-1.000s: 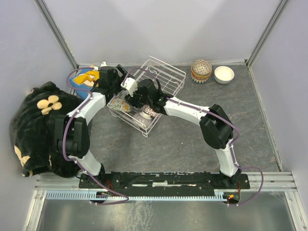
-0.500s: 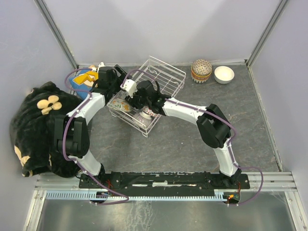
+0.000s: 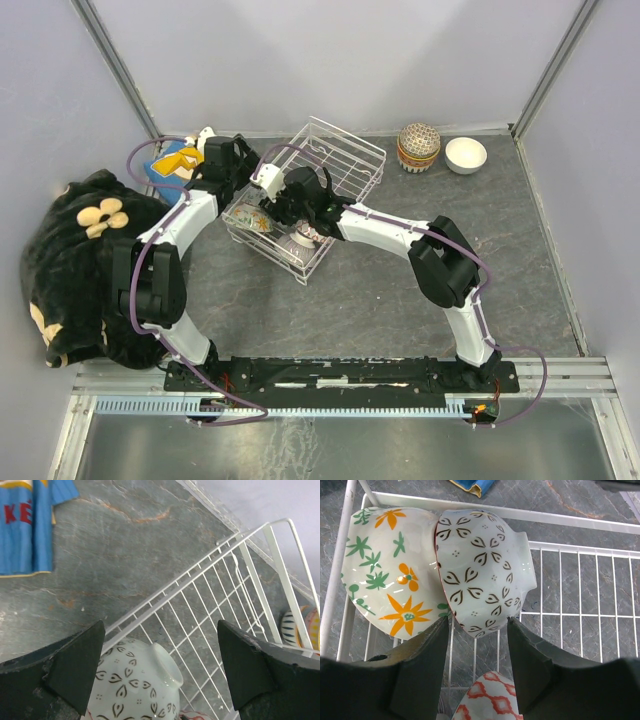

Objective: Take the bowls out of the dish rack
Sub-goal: Adjust the bowl in the dish rack.

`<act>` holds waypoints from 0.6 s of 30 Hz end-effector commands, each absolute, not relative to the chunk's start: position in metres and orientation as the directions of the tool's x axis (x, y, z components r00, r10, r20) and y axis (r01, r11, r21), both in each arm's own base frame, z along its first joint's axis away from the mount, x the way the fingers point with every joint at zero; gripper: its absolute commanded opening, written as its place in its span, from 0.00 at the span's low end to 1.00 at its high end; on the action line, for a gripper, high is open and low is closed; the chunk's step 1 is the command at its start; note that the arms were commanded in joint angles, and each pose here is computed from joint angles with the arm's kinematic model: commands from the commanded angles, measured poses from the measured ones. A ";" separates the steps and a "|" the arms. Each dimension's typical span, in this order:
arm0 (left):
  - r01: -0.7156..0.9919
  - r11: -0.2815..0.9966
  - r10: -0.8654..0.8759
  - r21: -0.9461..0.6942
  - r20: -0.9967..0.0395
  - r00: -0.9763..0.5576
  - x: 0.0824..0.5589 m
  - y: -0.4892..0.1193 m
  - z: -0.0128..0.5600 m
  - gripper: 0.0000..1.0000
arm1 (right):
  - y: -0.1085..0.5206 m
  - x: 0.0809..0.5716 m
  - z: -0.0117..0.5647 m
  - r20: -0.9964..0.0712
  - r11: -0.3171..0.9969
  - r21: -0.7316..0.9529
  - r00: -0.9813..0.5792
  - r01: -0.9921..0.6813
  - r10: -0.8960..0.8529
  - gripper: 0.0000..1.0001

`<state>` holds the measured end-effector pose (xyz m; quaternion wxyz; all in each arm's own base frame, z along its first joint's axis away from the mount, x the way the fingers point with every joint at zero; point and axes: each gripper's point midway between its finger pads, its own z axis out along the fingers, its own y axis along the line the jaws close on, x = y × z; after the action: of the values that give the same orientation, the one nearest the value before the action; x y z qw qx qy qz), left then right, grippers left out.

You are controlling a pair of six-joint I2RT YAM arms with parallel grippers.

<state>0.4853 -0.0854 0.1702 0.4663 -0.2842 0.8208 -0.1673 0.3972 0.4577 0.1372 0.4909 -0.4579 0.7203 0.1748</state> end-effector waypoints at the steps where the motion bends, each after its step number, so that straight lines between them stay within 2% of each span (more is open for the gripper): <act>1: -0.316 0.851 -0.516 -0.420 -0.781 -0.352 0.492 -0.061 0.192 0.99 | 0.469 0.405 0.167 -0.902 0.533 -0.222 -0.035 -0.816 -0.430 0.58; 10: -0.364 0.896 -0.393 -0.254 -0.836 -0.383 0.481 -0.035 0.191 0.99 | 0.469 0.408 0.168 -0.905 0.542 -0.223 -0.035 -0.810 -0.425 0.58; 18: -0.329 0.913 -0.373 -0.242 -0.822 -0.431 0.468 -0.040 0.183 0.99 | 0.467 0.414 0.168 -0.909 0.557 -0.208 -0.051 -0.804 -0.413 0.58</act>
<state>0.4709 -0.0443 0.1572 0.4672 -0.2282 0.8538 -0.0244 0.3992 0.4583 0.1394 0.4958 -0.4548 0.7187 0.1752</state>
